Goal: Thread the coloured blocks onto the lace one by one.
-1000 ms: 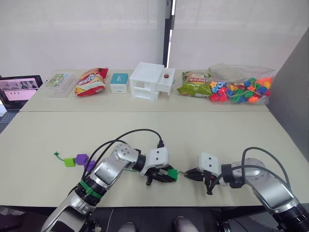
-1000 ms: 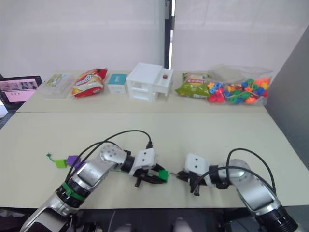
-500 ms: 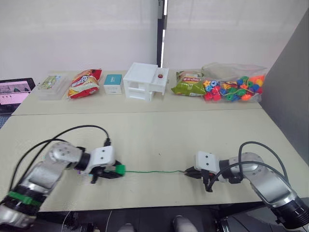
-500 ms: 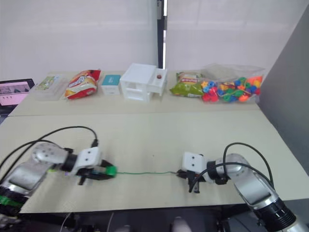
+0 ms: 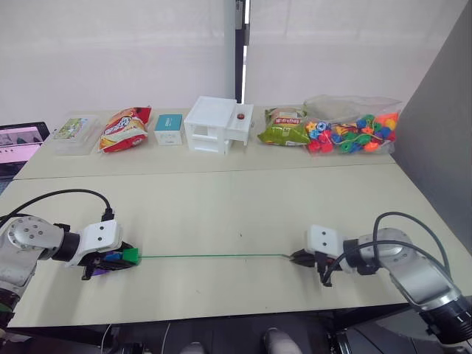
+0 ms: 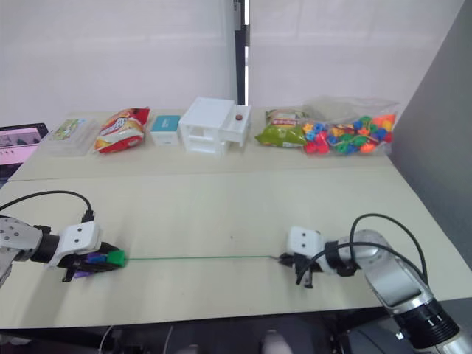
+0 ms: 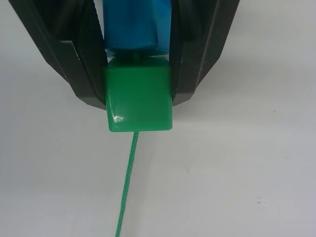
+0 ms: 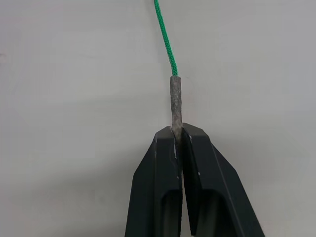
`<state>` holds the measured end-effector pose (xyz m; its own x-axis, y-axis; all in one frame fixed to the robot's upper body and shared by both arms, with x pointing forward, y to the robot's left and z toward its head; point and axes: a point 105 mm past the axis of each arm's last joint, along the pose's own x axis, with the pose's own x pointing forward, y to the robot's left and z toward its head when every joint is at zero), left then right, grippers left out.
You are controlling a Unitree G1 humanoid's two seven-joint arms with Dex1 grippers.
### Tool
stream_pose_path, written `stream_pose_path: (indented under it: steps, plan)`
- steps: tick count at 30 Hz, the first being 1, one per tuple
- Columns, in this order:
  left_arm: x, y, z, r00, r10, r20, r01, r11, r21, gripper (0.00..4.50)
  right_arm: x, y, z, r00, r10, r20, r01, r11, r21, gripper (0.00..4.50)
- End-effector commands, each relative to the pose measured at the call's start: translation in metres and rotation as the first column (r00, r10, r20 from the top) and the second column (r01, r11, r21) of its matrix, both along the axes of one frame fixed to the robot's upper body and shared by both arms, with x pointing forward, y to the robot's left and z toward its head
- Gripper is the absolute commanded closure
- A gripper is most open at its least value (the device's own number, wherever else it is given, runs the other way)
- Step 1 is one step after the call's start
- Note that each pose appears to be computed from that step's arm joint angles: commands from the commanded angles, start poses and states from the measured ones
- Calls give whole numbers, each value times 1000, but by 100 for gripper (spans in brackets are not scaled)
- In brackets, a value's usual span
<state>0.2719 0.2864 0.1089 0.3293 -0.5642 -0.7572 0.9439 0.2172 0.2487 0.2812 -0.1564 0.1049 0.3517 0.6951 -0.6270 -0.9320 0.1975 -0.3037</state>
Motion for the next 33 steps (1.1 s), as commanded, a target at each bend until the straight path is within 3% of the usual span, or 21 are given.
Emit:
stream_pose_path:
  steps: [1, 7, 12, 17, 21, 23, 27, 33]
  plan:
    - [-4, -3, -11, 998, 8, -59, -9, 1000, -3, 332, -2, 6, 13, 998, 32, 46, -34, 999, 30, 450]
    - [2, -34, 11, 999, -47, -27, 43, 992, -122, 332, -12, 26, 10, 998, 54, 23, -55, 995, 78, 450]
    - [0, -50, 10, 994, -103, -38, 98, 988, -117, 332, -14, 37, 8, 998, 54, 20, -56, 994, 98, 450]
    - [2, -45, -3, 991, -124, -56, 122, 992, -33, 332, -16, 44, 13, 998, 59, 25, -62, 991, 120, 450]
    - [4, -45, -2, 991, -121, -61, 118, 992, -41, 332, -15, 44, 17, 998, 52, 35, -56, 990, 127, 450]
    - [3, -42, -4, 988, -143, -66, 142, 990, -7, 230, -15, 45, 18, 998, 48, 39, -53, 990, 131, 450]
    - [5, -40, 3, 984, -175, -37, 176, 984, 36, 105, -17, 47, 19, 998, 44, 40, -50, 989, 139, 450]
    - [10, -38, 32, 986, -163, -22, 164, 985, 58, 105, -17, 50, 17, 999, 35, 38, -40, 987, 153, 450]
